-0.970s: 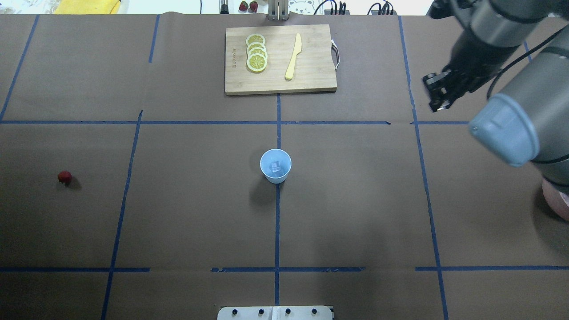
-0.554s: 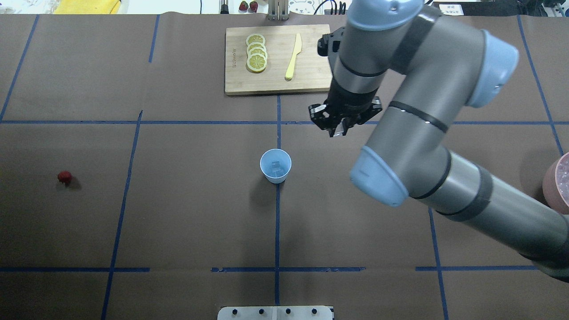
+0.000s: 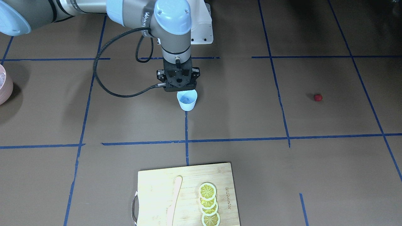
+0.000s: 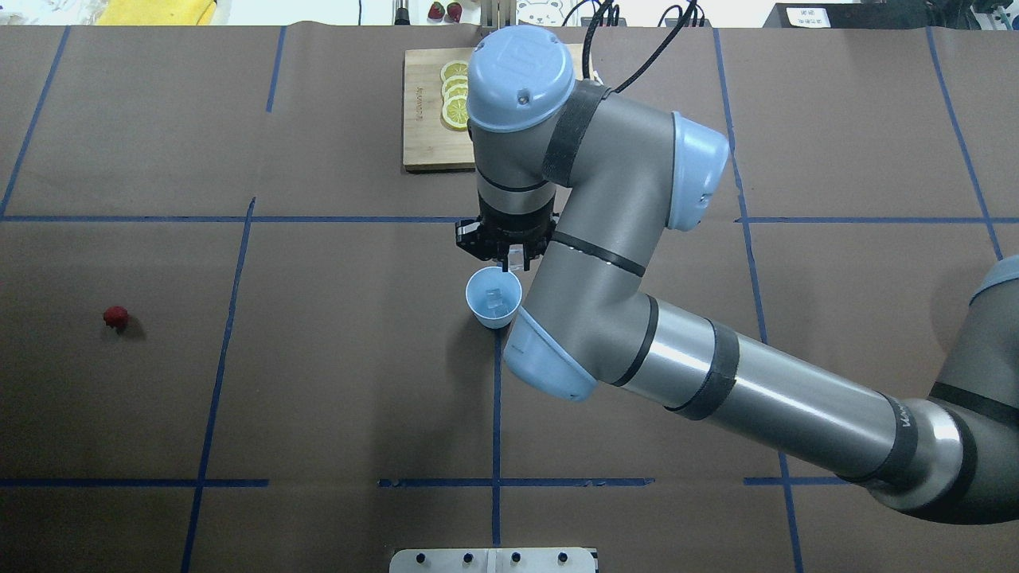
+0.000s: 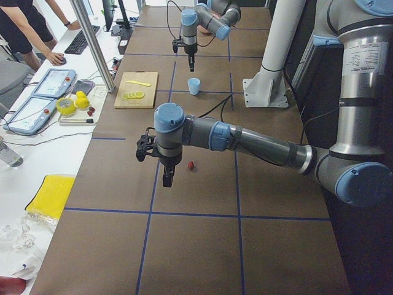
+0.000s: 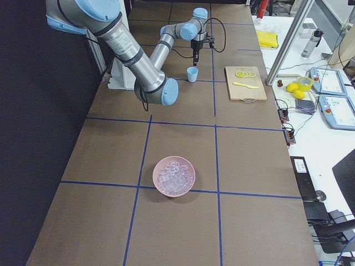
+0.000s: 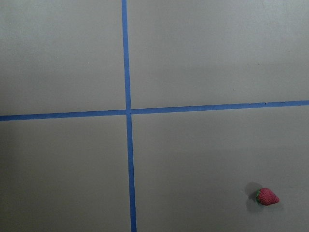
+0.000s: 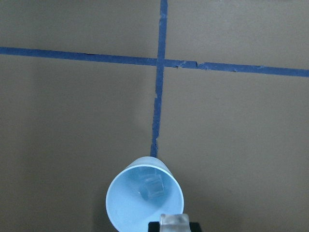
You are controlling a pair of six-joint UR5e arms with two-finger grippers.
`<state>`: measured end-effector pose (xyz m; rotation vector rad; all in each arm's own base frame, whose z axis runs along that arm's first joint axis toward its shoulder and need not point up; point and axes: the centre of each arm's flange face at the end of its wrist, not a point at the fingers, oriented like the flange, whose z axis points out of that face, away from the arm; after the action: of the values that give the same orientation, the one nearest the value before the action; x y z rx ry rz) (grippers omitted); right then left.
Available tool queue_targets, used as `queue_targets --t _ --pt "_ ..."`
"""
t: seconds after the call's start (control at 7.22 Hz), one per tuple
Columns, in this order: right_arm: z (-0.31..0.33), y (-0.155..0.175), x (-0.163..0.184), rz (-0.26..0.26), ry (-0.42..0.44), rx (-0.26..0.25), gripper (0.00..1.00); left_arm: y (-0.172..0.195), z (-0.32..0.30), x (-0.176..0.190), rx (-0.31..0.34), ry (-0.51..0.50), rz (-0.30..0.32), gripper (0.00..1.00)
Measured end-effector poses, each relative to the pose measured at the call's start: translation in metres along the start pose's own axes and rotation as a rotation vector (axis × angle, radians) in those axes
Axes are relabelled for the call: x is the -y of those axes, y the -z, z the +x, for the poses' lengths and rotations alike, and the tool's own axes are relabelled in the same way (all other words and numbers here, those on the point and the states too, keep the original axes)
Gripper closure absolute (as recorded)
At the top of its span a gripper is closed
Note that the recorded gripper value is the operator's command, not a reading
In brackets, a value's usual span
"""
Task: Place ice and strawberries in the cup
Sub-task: 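Lower the right gripper into the blue cup and release the ice cube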
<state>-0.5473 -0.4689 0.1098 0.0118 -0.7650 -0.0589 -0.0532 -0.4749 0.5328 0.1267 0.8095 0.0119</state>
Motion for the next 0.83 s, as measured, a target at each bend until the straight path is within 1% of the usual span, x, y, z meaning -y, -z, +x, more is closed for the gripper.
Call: queue_targets --t 0.14,0.28,0.42,0.55,0.69,0.83 --pt "-0.015 -0.013 0.004 0.001 -0.003 -0.003 0.97 0.0 0.001 0.001 0.0 -0.001 0.001 0.0" --pt "-0.025 -0.021 0.006 -0.002 -0.005 -0.007 0.91 0.001 0.001 0.001 -0.001 -0.002 0.002 0.0" --pt "-0.029 -0.026 0.005 -0.005 -0.005 -0.012 0.81 0.001 0.002 0.001 -0.002 -0.003 0.003 0.0" --pt "-0.03 -0.03 0.004 -0.007 -0.005 -0.016 0.79 0.001 0.002 0.001 -0.002 -0.003 0.004 0.0" --pt "-0.029 -0.033 0.004 -0.007 -0.005 -0.02 0.75 0.001 0.002 0.001 -0.002 -0.003 0.004 0.0" --pt "-0.027 -0.036 0.003 -0.008 -0.006 -0.025 0.58 0.001 0.002 0.002 -0.002 -0.003 0.004 0.0"
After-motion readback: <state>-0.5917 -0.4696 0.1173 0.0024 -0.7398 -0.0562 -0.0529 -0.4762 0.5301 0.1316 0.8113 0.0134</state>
